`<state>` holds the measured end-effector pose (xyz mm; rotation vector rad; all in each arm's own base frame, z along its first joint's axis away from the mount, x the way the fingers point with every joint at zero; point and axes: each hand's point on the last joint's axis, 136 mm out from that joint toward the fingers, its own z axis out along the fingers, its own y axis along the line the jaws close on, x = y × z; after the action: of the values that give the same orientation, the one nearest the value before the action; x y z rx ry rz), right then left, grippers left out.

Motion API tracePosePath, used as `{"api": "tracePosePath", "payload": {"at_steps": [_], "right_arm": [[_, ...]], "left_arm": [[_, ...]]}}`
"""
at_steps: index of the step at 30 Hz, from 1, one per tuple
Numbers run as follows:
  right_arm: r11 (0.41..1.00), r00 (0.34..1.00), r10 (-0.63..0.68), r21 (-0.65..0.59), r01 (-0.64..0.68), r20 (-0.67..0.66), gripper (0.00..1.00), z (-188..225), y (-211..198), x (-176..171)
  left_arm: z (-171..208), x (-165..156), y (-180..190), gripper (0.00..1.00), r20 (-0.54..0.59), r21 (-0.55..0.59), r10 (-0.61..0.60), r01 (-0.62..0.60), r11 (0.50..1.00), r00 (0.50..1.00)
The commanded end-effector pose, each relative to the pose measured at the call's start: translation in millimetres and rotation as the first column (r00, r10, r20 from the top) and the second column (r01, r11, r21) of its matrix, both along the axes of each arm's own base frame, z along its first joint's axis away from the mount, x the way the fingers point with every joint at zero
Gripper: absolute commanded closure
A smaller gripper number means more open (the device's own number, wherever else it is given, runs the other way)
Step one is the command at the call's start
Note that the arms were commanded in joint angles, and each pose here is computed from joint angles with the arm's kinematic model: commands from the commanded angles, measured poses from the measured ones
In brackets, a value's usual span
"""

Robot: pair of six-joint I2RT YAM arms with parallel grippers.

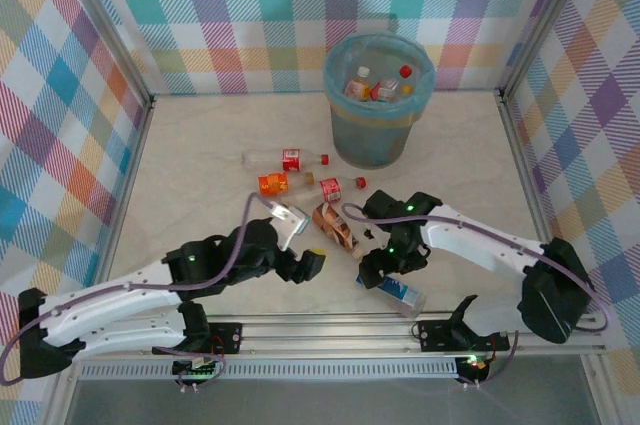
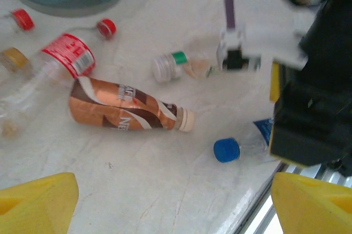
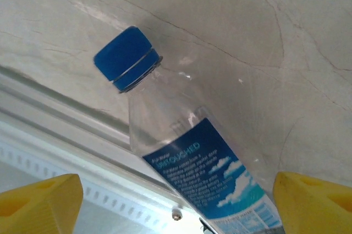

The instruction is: Put the plastic bottles in the bin

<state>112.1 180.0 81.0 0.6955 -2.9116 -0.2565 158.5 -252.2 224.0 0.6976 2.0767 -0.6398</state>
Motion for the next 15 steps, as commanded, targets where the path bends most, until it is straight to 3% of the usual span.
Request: {"api": "tracePosePath", "payload": {"at_steps": [1,10,15], "right_arm": [[0.999,1.000,0.000,-0.049,-0.001,-0.003,0.10,-15.9,1.8,-1.2],[0.991,0.998,0.048,-0.122,-0.054,-0.049,0.12,-43.8,4.2,-7.4],[0.987,0.997,0.058,-0.145,-0.066,-0.059,0.22,-51.9,3.3,-8.4]], "left_arm": [[-1.4,4.2,17.7,0.10,0.008,-0.001,0.063,-0.063,0.998,0.998],[0.5,4.0,25.7,0.10,0.007,-0.005,0.084,-0.084,0.996,0.996],[-0.3,6.3,25.6,0.10,0.013,0.001,0.093,-0.093,0.996,0.996]]}}
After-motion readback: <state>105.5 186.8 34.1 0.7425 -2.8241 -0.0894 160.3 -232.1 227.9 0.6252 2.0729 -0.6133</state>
